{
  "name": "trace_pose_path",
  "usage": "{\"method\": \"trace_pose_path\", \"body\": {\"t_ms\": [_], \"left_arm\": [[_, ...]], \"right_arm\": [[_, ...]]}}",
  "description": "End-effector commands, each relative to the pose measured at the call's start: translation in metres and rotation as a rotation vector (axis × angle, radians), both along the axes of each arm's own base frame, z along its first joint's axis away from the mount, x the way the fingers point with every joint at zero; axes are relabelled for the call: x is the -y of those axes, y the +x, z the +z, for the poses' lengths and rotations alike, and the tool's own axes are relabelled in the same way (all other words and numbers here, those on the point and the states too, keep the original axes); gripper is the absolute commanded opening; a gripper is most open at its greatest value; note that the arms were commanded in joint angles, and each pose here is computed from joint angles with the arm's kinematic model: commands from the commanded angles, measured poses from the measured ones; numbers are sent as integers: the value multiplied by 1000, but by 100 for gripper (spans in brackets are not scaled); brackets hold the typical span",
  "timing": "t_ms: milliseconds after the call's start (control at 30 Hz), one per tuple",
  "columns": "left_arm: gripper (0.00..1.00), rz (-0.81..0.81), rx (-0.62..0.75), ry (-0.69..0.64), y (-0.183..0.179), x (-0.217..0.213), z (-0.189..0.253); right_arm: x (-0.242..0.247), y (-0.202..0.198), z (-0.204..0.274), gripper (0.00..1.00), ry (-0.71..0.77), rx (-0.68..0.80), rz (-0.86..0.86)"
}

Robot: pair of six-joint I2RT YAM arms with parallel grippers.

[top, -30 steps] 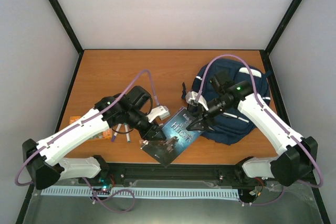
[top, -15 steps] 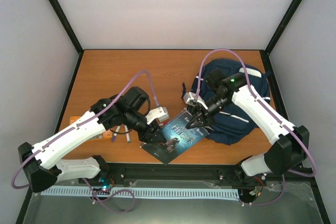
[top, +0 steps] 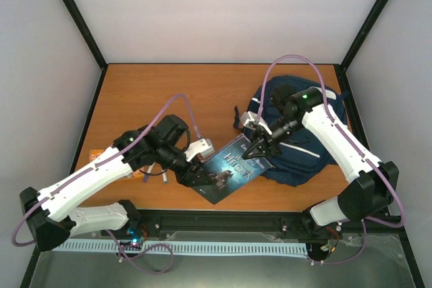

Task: Pack the student bag
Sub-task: Pick up the book from the center of the board.

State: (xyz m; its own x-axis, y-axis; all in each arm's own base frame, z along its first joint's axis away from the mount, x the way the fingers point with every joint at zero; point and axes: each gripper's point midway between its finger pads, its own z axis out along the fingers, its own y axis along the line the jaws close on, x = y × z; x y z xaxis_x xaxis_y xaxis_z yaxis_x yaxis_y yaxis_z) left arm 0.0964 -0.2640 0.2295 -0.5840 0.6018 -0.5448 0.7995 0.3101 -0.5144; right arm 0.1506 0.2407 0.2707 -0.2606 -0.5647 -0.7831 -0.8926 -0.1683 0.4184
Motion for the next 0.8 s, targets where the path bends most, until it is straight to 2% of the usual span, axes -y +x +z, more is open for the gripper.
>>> {"method": "trace_pose_path", "body": {"t_ms": [0,100,300,333,367,467,600,767], "left_arm": [[48,-6,-27,39,2,3,-7],[39,-8,-27,35,2,3,-6],[12,5,6,-6,1,2,6],[8,8,10,-20,1,3,10],[6,13,16,-36,2,3,14],[1,47,38,-69,8,6,24],[1,169,56,-52,26,6,28],[1,350,32,-38,51,7,22]], "right_arm": [[0,0,46,3,163,36,-23],[4,7,50,3,170,55,-52],[5,9,35,5,148,25,-54],[5,10,31,13,138,16,-58],[5,13,27,28,124,12,-68],[10,24,11,48,60,43,-129],[29,43,-15,59,-61,154,-271],[70,58,-63,63,-303,273,-417]]}}
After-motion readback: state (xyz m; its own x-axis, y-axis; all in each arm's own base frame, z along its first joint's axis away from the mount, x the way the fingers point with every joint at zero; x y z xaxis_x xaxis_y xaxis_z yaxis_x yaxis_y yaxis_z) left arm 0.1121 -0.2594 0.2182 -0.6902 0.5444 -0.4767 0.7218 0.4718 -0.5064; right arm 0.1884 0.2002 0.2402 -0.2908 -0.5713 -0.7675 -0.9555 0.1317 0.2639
